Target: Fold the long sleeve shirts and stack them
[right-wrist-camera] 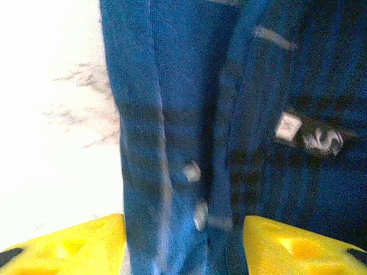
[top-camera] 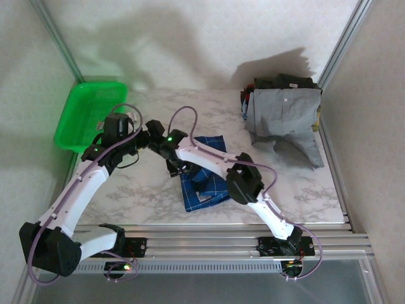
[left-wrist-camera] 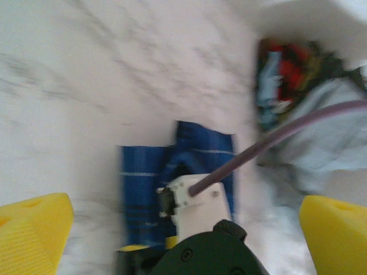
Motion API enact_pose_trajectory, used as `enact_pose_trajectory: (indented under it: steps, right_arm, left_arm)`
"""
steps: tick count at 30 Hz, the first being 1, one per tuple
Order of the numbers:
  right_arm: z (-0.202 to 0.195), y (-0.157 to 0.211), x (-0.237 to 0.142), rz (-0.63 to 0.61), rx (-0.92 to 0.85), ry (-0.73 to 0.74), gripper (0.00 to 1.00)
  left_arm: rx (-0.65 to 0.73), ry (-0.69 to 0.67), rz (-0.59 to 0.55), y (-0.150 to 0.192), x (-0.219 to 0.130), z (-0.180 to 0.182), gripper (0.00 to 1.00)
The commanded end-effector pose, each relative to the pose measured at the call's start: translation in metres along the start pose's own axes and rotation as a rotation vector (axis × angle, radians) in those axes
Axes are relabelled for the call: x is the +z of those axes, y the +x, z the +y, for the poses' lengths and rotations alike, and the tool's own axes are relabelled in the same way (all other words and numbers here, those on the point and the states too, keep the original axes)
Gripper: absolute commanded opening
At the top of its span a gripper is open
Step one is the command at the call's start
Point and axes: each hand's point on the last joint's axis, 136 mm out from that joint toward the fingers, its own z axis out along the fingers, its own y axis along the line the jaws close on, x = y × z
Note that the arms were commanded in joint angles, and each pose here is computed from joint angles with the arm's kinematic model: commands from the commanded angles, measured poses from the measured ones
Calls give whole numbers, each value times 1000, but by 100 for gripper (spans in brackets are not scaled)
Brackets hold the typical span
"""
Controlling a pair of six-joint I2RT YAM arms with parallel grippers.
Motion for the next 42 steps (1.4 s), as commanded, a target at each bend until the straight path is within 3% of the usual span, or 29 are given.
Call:
enact_pose_trajectory:
  steps: [1,5,8,10,14,16,19,23,29,32,36,39,42]
  right_arm:
    - [0,-24,-56,-51,99,-270,61]
    - [-64,-22,-92,-86,157,-253,63]
    - [-128,-9,-104,-108,242,-183,66]
    - [-176,9,-94,-91,306,-92,66]
    - [-243,54,-65,-9,410,59,65]
    - [-261,75,-49,12,484,43,66]
    - [-252,86,-24,6,576,-133,65]
    - [-244,96,7,50,615,-190,65]
    - [-214,89,39,96,673,-335,62]
    - [-200,87,46,115,672,-360,55]
    - [-173,91,63,160,683,-404,28]
    - [-146,95,64,197,646,-399,19]
    - [-106,103,58,235,658,-442,15]
  left_arm:
    - [-67,-107,79,28,0,37,99]
    - [-110,-100,160,62,7,52,100]
    - [-128,-106,271,108,22,61,100]
    - [-117,-123,330,141,31,63,100]
    - [-169,-98,361,168,41,58,100]
    - [-188,-80,388,183,44,52,100]
    - [-203,-119,440,207,49,60,100]
    - [-227,-64,434,216,62,48,100]
    - [-194,-130,455,228,96,62,99]
    - [-55,-183,470,224,115,63,85]
    - [54,-259,496,209,128,85,51]
    - [131,-289,504,194,132,99,41]
    - [203,-324,529,175,139,110,38]
